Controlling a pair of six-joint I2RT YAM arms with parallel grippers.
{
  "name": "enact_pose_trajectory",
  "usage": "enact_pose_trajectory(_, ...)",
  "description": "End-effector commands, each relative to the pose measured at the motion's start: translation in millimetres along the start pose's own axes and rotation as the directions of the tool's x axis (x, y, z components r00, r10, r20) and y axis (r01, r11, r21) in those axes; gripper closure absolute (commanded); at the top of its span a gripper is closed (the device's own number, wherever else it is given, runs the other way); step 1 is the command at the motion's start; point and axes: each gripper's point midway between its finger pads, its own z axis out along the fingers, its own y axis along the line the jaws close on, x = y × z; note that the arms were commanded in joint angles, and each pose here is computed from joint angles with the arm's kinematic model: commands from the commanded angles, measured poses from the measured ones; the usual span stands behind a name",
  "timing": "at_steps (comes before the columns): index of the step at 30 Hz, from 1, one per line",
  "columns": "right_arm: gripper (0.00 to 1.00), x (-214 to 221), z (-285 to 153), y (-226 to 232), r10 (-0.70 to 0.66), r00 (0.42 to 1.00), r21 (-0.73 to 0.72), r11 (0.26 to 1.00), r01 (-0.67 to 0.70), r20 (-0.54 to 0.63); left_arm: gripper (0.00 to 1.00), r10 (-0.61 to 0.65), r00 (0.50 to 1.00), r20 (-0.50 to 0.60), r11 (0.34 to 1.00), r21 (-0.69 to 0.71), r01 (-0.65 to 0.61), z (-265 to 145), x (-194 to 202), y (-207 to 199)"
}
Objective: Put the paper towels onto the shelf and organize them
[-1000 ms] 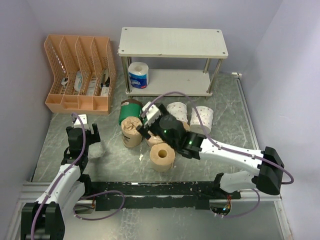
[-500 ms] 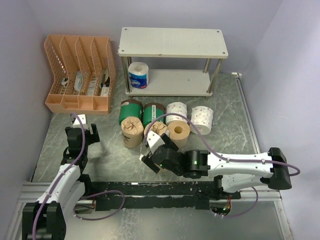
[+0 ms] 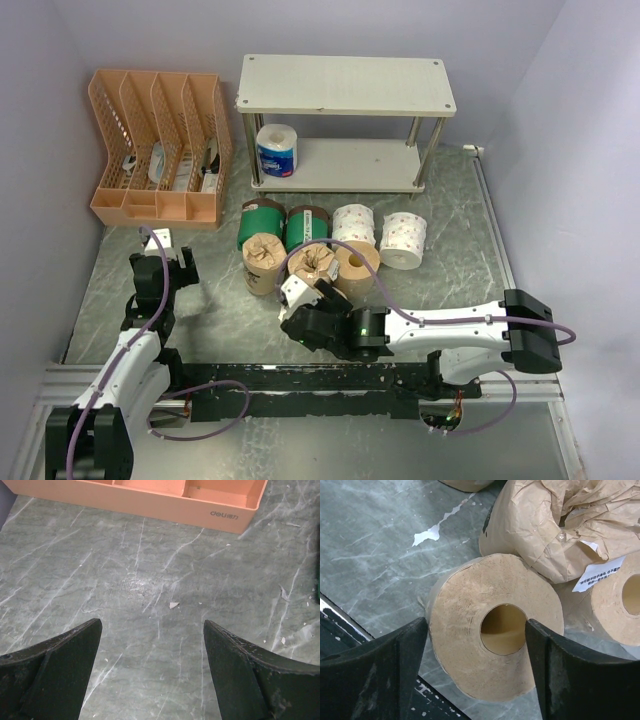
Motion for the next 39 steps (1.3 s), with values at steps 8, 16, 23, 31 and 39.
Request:
enact_pose_trajectory(8, 0.39, 13, 10, 14, 0.062, 0.998, -0.035, 0.997, -0.062, 0.012, 0.06, -0.015, 0.999, 0.046, 1.0, 0.02, 0.014, 0, -10, -3)
enact_pose_trajectory(16, 0.78, 18, 17, 22, 0.05, 0.999, -0.054, 0.997, -0.05, 0.001, 0.06, -0.015, 0.999, 0.051, 1.0, 0.024, 0.014, 0, -10, -3)
enact_pose_trajectory(23, 1.0, -10, 0, 14, 0.018, 1.0, -0.059, 0.998, -0.017, 0.02, 0.06, -0.016, 0.998, 0.053, 1.0, 0.023, 0.015, 0, -11, -3)
enact_pose_trajectory(31, 1.0, -106, -71, -36, 0.041, 0.993, 0.015, 0.999, -0.043, 0.113, 0.06, -0.022, 0.999, 0.046, 1.0, 0.017, 0.021, 1, -10, -2)
enact_pose_trajectory(39, 1.0, -198, -89, -120, 0.005, 0.941, 0.189, 0.979, -0.073, 0.338, 0.06, -0.02, 0.999, 0.039, 1.0, 0.015, 0.02, 0, -10, -1)
